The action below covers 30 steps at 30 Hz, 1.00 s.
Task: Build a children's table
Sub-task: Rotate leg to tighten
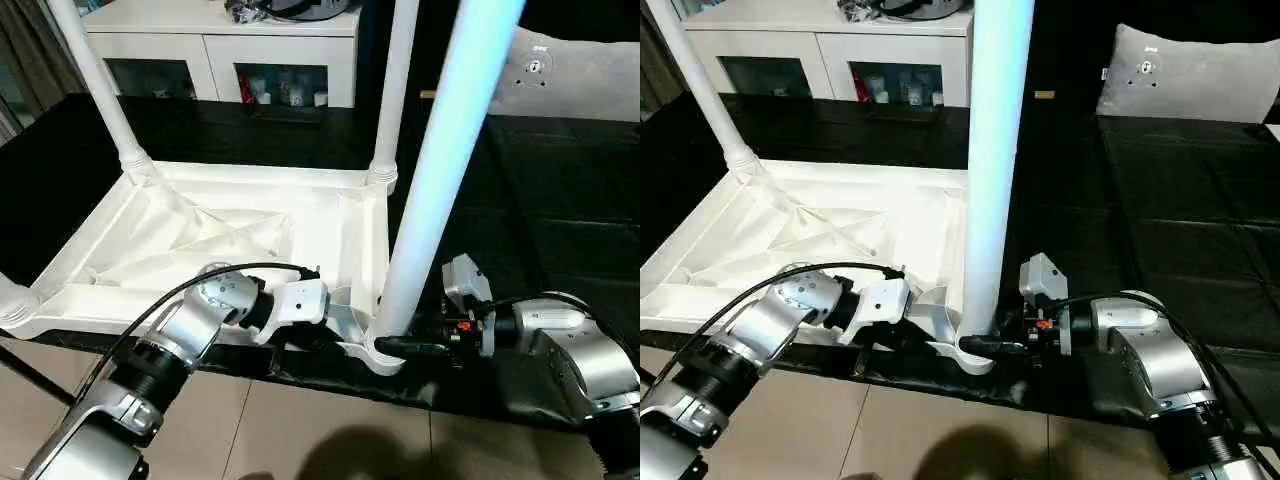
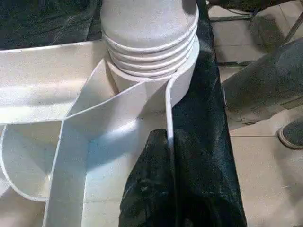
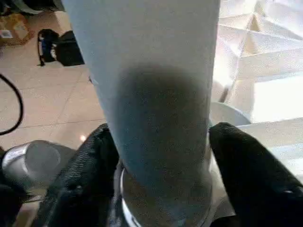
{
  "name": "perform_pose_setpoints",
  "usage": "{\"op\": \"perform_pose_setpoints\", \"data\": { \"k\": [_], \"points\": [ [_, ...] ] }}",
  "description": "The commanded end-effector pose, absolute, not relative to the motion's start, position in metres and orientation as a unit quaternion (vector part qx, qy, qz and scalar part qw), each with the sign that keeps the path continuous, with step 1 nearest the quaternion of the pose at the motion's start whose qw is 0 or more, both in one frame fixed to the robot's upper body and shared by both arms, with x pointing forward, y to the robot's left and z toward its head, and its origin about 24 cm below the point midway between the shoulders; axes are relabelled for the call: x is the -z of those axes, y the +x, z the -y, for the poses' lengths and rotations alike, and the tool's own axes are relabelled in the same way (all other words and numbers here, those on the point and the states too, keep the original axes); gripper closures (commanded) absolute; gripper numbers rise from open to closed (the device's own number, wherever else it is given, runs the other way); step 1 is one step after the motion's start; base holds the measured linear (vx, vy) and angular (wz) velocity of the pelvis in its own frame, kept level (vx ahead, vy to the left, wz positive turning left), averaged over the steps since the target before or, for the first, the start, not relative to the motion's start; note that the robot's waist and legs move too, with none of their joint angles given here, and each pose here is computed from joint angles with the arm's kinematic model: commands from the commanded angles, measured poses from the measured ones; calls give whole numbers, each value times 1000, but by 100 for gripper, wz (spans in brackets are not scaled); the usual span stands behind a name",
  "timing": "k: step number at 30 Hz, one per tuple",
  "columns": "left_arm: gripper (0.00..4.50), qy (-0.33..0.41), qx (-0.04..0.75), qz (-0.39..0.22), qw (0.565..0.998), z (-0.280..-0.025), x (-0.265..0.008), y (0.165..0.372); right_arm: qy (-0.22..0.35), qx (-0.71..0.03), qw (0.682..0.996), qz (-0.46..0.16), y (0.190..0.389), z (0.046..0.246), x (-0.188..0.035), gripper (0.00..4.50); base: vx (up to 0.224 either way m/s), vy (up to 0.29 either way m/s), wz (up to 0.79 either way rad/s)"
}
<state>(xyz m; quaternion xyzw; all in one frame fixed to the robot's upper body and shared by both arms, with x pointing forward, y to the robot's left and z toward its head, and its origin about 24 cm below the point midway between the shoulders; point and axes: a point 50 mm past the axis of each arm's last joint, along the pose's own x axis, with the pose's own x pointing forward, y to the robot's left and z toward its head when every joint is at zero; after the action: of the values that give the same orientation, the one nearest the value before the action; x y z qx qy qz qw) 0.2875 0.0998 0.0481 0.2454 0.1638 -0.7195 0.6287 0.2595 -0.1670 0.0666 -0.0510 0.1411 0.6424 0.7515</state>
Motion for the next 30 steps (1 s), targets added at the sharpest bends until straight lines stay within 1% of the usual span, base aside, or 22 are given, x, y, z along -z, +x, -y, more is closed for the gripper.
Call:
{"op": "perform_pose_setpoints", "data": {
  "k": [1,3,5,8,10,17,20,23,25,26,27,28,30],
  "points": [
    [450,251,732,-161,613,-99,-48,282,-48,-658,738,-142,257,164,-69,167,0,0,0],
    [450,251,732,-162,613,-100,-48,282,-43,-661,735,-146,256,164,-68,172,0,0,0],
    [450,250,731,-162,614,-100,-48,282,-41,-662,733,-148,256,163,-68,207,0,0,0],
    [450,247,730,-162,617,-100,-48,283,-39,-664,731,-151,255,163,-68,216,0,0,0],
    [450,244,729,-163,618,-100,-49,283,-34,-664,731,-153,254,163,-67,238,0,0,0],
    [450,222,724,-166,631,-98,-49,282,-8,-656,737,-160,249,160,-66,245,0,0,0],
    [450,205,697,-163,667,-92,-51,286,22,-622,767,-155,246,145,-64,246,0,0,0],
    [450,182,654,-158,717,-83,-55,293,20,-542,826,-152,254,129,-56,246,0,0,0],
    [450,173,635,-155,737,-76,-57,296,19,-496,855,-153,259,124,-52,246,0,0,0],
    [450,173,635,-155,737,-76,-57,296,19,-496,855,-153,259,124,-52,246,0,0,0],
    [450,164,617,-151,754,-68,-58,299,27,-456,876,-153,266,121,-51,246,0,0,0],
    [450,150,582,-144,786,-56,-62,306,41,-388,908,-152,276,114,-49,247,0,0,0],
    [450,147,572,-143,794,-53,-63,307,45,-372,914,-153,277,112,-49,248,0,0,0]
  ]
}}
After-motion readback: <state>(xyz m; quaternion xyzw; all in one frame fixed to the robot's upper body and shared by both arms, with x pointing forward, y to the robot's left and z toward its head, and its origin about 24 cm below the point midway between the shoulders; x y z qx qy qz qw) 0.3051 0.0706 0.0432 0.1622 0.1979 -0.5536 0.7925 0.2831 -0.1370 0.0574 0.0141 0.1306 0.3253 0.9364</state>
